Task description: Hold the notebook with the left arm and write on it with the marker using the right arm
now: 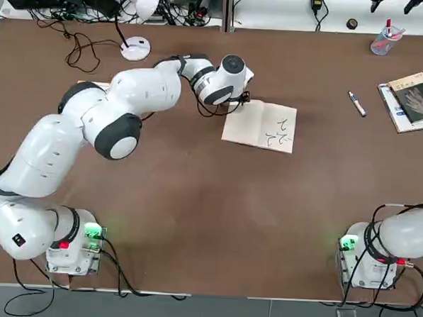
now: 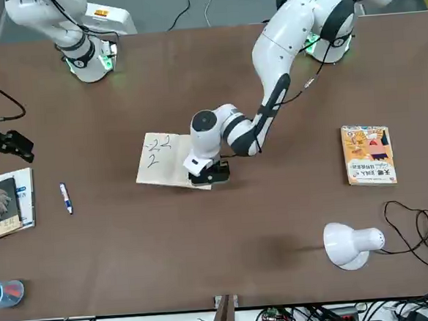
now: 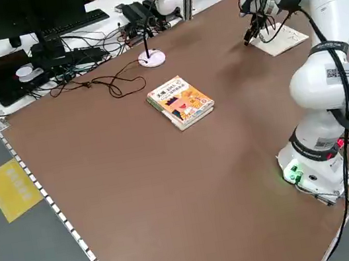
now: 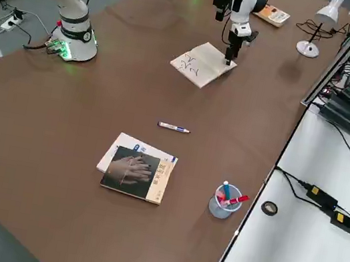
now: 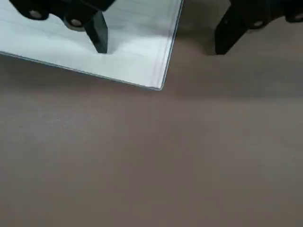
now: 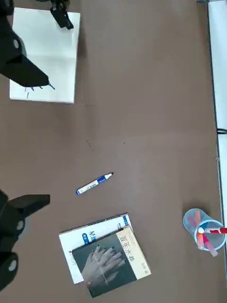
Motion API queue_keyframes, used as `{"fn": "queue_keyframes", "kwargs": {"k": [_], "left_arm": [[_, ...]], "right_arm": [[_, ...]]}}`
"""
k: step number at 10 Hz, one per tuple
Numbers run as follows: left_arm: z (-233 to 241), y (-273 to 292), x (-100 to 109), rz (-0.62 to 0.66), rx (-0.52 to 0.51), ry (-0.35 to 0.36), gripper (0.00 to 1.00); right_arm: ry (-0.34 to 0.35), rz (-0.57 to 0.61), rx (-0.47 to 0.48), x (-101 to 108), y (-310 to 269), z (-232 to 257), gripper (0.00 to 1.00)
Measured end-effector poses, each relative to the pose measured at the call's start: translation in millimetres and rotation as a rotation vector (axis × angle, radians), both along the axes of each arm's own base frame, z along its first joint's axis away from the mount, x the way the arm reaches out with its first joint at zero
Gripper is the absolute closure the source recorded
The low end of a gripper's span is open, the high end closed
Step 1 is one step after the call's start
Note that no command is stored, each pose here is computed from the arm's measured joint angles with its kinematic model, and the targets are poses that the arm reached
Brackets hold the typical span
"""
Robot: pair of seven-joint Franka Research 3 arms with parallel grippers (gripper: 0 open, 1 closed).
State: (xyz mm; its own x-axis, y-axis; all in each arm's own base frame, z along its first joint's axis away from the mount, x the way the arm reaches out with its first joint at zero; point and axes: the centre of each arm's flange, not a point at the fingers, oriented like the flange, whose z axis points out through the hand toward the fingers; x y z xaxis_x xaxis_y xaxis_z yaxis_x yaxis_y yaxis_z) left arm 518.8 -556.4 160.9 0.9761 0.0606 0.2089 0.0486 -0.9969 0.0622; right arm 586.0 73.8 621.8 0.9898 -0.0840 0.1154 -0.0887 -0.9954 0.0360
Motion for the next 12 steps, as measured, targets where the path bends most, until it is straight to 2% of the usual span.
{"fn": "queue_keyframes", "kwargs": {"k": [8,12], "left_arm": [[0,1,1,-0.006,0.0,-0.004,0.0],[0,1,2,-0.006,0.0,-0.004,0.0]], "right_arm": [[0.015,0.007,0.036,2,2,-8,0.0],[0.091,0.156,0.029,12,-23,-46,0.0]]}}
